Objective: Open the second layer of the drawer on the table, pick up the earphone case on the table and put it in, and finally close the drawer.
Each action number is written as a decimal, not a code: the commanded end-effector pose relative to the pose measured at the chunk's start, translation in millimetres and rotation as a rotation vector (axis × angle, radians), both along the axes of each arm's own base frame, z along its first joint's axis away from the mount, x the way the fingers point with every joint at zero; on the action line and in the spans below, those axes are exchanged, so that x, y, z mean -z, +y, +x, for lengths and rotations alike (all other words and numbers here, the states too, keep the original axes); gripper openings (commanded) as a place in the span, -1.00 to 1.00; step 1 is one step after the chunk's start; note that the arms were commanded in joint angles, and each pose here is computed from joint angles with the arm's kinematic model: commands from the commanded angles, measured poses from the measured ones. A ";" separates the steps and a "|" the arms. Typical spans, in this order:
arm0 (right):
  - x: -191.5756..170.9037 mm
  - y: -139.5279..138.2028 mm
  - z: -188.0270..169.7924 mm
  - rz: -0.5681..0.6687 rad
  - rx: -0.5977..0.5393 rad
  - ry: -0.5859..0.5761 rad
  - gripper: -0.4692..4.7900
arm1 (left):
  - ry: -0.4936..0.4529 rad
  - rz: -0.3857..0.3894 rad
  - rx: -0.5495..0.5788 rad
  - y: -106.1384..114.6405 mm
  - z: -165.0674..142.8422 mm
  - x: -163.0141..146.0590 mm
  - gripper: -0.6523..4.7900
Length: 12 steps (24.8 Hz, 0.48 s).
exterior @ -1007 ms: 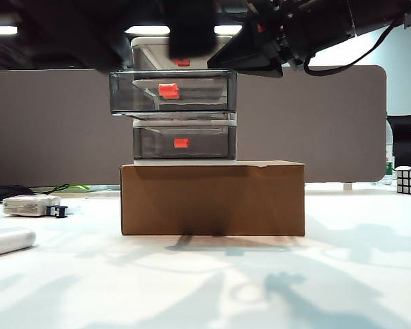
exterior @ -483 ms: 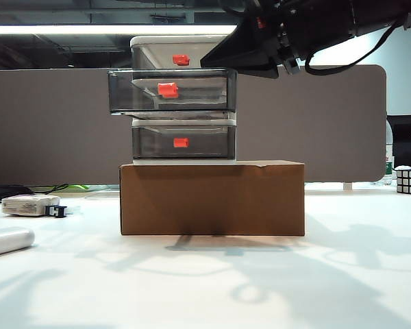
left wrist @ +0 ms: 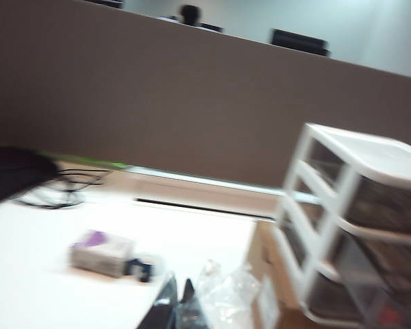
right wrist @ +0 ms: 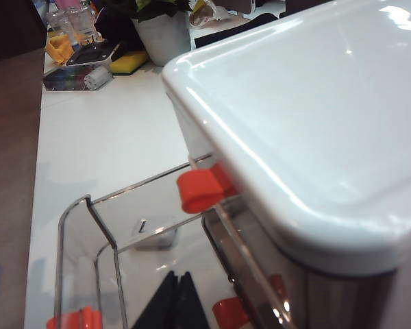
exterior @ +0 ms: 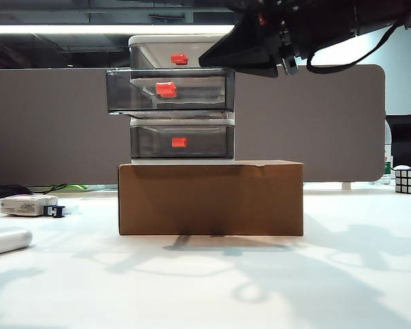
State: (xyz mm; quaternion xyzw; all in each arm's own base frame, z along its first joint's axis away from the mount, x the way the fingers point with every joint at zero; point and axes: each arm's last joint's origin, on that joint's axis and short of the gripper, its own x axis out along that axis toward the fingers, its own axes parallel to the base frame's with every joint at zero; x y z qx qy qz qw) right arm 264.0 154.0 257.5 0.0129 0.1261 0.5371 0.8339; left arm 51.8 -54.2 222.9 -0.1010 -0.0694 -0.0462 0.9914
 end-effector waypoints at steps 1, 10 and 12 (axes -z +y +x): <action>-3.0 0.1 -1.1 0.008 -0.016 -0.006 -0.84 | 0.055 -0.001 0.067 1.1 5.5 4.7 -0.71; -1.4 0.2 -2.4 0.006 -0.046 0.015 -0.84 | 0.244 -0.086 0.195 26.6 37.6 21.3 -0.71; -1.3 0.2 -2.5 0.006 -0.048 0.017 -0.84 | 0.277 -0.125 0.212 35.3 44.8 22.7 -0.71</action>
